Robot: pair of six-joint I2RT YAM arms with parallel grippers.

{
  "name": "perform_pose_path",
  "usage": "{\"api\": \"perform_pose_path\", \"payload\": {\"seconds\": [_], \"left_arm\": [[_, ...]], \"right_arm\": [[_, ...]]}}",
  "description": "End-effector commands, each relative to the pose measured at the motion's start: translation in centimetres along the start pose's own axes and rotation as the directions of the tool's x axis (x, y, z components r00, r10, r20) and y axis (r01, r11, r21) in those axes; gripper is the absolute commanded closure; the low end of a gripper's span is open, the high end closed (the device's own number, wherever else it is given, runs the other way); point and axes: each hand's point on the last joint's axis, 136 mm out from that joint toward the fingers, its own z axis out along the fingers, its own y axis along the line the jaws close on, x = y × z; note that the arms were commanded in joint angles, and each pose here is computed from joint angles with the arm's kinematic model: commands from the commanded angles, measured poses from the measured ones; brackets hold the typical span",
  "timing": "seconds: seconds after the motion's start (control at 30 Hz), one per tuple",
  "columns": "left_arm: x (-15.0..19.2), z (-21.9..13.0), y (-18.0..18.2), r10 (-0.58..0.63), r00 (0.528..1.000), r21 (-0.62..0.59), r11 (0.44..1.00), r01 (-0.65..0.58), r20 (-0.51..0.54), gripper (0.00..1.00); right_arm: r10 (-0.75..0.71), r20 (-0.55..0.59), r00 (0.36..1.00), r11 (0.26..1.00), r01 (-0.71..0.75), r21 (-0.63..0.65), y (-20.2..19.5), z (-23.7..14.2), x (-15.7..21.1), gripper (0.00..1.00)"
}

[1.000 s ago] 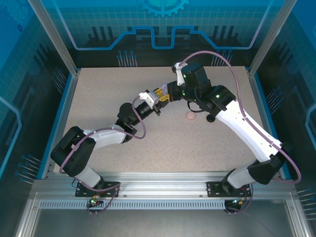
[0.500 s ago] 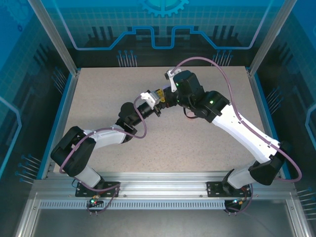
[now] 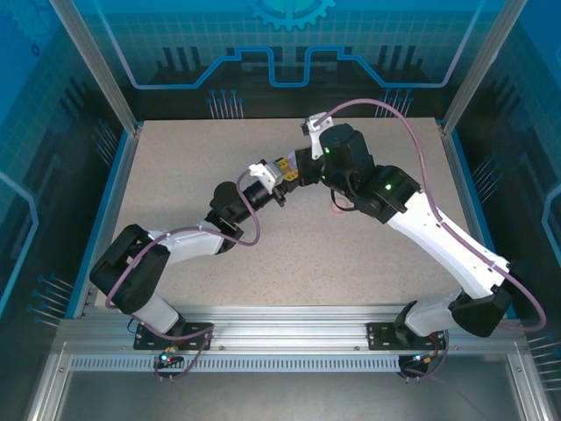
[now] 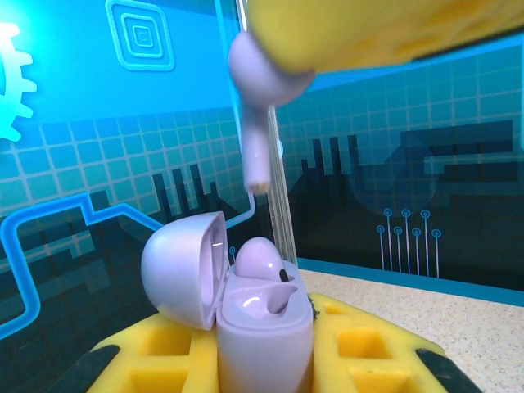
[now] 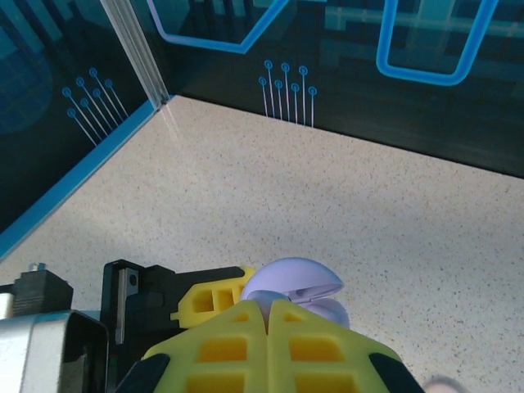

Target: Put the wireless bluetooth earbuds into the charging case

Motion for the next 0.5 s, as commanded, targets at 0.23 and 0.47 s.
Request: {"api": "perform_pose_path", "payload": {"seconds": [0.23, 0.47], "left_arm": [[-2.9, 0.5, 0.2, 0.019, 0.996, -0.007, 1.000, -0.018, 0.083, 1.00], [-3.0, 0.5, 0.3, 0.022, 0.996, -0.012, 1.000, -0.021, 0.085, 1.00]], "right_arm": [[0.004, -0.007, 1.000, 1.000, -0.004, 0.000, 0.0, 0.3, 1.1, 1.00], [0.008, -0.035, 0.999, 1.000, -0.008, 0.006, -0.3, 0.8, 2.1, 1.00]]}}
